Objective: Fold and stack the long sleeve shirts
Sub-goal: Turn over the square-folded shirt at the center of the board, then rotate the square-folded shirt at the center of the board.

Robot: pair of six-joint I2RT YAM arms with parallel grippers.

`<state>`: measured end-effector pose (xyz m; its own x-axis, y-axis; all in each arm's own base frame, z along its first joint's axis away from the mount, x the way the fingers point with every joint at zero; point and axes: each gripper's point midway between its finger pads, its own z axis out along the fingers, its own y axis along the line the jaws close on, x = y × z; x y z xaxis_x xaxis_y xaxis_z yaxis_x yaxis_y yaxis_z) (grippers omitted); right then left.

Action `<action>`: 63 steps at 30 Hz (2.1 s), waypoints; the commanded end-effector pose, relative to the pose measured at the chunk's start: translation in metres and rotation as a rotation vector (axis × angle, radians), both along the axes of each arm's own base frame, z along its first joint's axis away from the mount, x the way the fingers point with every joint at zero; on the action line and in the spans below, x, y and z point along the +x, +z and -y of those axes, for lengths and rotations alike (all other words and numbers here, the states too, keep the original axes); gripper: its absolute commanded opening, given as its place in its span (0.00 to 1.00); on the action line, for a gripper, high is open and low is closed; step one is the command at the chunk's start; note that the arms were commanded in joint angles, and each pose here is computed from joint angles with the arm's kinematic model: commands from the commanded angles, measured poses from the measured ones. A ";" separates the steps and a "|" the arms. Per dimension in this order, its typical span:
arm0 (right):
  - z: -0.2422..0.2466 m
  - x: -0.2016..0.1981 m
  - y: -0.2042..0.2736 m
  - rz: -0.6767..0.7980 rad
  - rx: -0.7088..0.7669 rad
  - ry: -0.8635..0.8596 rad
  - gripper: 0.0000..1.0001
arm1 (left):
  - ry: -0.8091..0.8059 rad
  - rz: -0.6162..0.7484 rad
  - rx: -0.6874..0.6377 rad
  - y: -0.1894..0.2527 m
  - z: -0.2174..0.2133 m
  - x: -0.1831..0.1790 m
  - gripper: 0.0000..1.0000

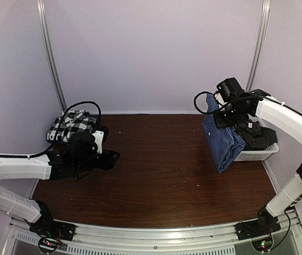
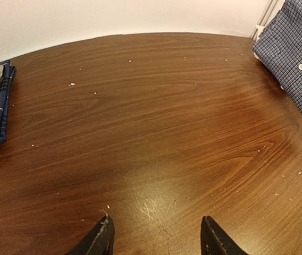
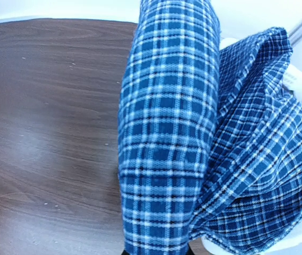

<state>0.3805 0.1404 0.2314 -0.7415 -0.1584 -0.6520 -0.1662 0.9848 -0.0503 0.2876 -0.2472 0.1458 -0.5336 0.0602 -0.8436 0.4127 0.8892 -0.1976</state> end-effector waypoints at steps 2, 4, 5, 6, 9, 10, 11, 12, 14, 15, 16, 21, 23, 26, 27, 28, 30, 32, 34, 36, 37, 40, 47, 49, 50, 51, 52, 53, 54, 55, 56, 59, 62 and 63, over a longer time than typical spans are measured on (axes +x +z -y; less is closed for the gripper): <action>0.015 -0.001 -0.017 -0.021 -0.372 -0.177 0.00 | 0.040 0.002 -0.016 0.017 -0.012 0.002 0.57; -0.009 -0.003 -0.031 -0.027 -0.427 -0.156 0.00 | 0.051 0.008 -0.023 0.021 -0.015 0.003 0.57; -0.022 -0.005 -0.039 -0.032 -0.453 -0.141 0.00 | 0.058 0.003 -0.016 0.019 -0.018 0.002 0.57; -0.038 -0.008 -0.047 -0.034 -0.479 -0.124 0.00 | 0.063 -0.004 -0.005 0.017 -0.021 0.001 0.58; -0.088 -0.021 -0.076 -0.053 -0.542 -0.068 0.01 | 0.088 -0.004 0.008 0.017 -0.028 0.001 0.58; -0.106 -0.027 -0.094 -0.070 -0.578 -0.040 0.03 | 0.102 -0.005 0.015 0.018 -0.031 0.001 0.58; -0.122 -0.035 -0.103 -0.078 -0.600 -0.009 0.06 | 0.121 -0.005 0.025 0.018 -0.036 0.002 0.58; -0.139 -0.042 -0.115 -0.085 -0.614 0.020 0.09 | 0.140 -0.005 0.032 0.019 -0.040 0.002 0.58; -0.174 -0.057 -0.133 -0.095 -0.607 0.086 0.19 | 0.176 -0.004 0.045 0.021 -0.048 0.002 0.58; -0.191 -0.064 -0.141 -0.098 -0.594 0.117 0.25 | 0.189 0.000 0.047 0.024 -0.052 0.002 0.59; -0.211 -0.077 -0.147 -0.097 -0.579 0.162 0.30 | 0.204 0.004 0.052 0.025 -0.056 0.002 0.59; -0.269 -0.110 -0.150 -0.094 -0.465 0.294 0.68 | 0.276 0.027 0.071 0.038 -0.076 0.005 0.63; -0.282 -0.122 -0.141 -0.095 -0.404 0.339 0.80 | 0.287 0.042 0.062 0.045 -0.079 0.005 0.64; -0.297 -0.135 -0.108 -0.068 -0.261 0.405 0.90 | 0.302 0.061 0.054 0.051 -0.083 0.007 0.67; -0.299 -0.139 -0.096 -0.057 -0.211 0.425 0.91 | 0.306 0.064 0.053 0.052 -0.085 0.007 0.67; -0.297 -0.141 -0.084 -0.043 -0.168 0.440 0.92 | 0.310 0.065 0.054 0.051 -0.086 0.008 0.68; -0.285 -0.135 -0.064 -0.026 -0.096 0.441 0.94 | 0.306 0.060 0.057 0.049 -0.085 0.008 0.68; -0.265 -0.120 -0.051 -0.019 -0.034 0.420 0.94 | 0.290 0.051 0.055 0.045 -0.082 0.008 0.69; -0.239 -0.105 -0.054 -0.039 0.015 0.402 0.94 | 0.268 0.040 0.047 0.041 -0.077 0.007 0.71; -0.220 -0.086 -0.052 -0.040 0.091 0.393 0.93 | 0.251 0.030 0.034 0.039 -0.073 0.007 0.74; -0.213 -0.076 -0.052 -0.040 0.131 0.399 0.93 | 0.243 0.027 0.028 0.038 -0.071 0.007 0.76; -0.204 -0.053 -0.055 -0.045 0.236 0.450 0.90 | 0.226 0.020 0.016 0.036 -0.067 0.007 0.77; -0.218 -0.023 -0.093 -0.173 0.410 0.581 0.77 | 0.211 -0.001 0.014 0.028 -0.063 0.006 0.78; -0.221 -0.014 -0.113 -0.225 0.450 0.589 0.74 | 0.207 -0.009 0.013 0.024 -0.062 0.005 0.78; -0.223 -0.011 -0.120 -0.243 0.470 0.597 0.73 | 0.206 -0.011 0.013 0.023 -0.062 0.005 0.78; -0.226 -0.009 -0.126 -0.260 0.492 0.606 0.73 | 0.203 -0.014 0.011 0.022 -0.061 0.005 0.78; -0.226 -0.005 -0.131 -0.273 0.512 0.605 0.73 | 0.202 -0.016 0.012 0.020 -0.061 0.004 0.78; -0.227 -0.001 -0.135 -0.286 0.538 0.605 0.73 | 0.201 -0.018 0.011 0.019 -0.061 0.004 0.78; -0.227 0.002 -0.139 -0.300 0.565 0.604 0.73 | 0.200 -0.019 0.010 0.019 -0.061 0.004 0.78; -0.225 0.007 -0.143 -0.309 0.592 0.590 0.73 | 0.198 -0.019 0.010 0.018 -0.061 0.004 0.78; -0.222 0.013 -0.146 -0.315 0.619 0.573 0.73 | 0.198 -0.021 0.010 0.017 -0.060 0.004 0.78; -0.205 0.032 -0.156 -0.329 0.694 0.479 0.73 | 0.193 -0.023 0.008 0.015 -0.059 0.004 0.78; -0.179 0.048 -0.169 -0.332 0.722 0.356 0.72 | 0.189 -0.024 0.014 0.013 -0.059 0.003 0.78; -0.169 0.052 -0.172 -0.322 0.720 0.311 0.71 | 0.190 -0.025 0.017 0.012 -0.060 0.004 0.78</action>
